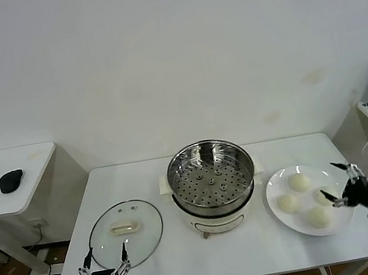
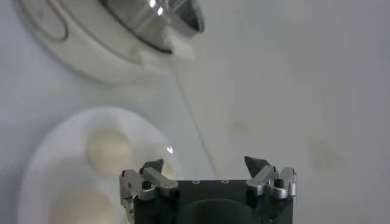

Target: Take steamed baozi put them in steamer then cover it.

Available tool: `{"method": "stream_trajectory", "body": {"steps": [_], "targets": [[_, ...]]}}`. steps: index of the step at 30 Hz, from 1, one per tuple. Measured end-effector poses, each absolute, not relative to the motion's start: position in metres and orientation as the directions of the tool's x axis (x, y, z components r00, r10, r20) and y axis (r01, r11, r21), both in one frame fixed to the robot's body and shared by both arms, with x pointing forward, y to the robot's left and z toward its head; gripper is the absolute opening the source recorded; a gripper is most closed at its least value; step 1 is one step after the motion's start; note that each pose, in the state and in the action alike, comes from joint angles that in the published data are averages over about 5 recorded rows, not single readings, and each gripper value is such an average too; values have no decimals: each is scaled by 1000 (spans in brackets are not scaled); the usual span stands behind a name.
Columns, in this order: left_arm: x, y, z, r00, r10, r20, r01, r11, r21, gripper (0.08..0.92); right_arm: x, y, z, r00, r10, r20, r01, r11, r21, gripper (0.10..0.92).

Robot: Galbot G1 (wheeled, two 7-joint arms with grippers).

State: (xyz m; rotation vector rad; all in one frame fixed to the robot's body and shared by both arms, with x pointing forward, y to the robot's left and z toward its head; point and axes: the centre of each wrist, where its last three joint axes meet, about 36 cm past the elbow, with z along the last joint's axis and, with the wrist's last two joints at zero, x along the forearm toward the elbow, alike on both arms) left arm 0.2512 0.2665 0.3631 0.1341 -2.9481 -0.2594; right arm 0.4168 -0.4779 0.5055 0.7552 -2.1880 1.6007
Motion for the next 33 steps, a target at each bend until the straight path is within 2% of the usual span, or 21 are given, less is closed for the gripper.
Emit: {"method": "stream_trajectory", "body": {"steps": [13, 25, 33], "targets": [[257, 273, 370, -981, -127, 147, -92, 970, 225, 823, 535, -477, 522, -562, -251, 788, -823, 75, -563, 823], [261, 280, 373, -979, -153, 135, -118, 963, 241, 823, 602, -460, 497, -382, -178, 907, -922, 10, -386, 823], [262, 282, 374, -979, -157, 132, -120, 962, 247, 823, 622, -450, 476, -324, -119, 939, -945, -2, -327, 823]]}}
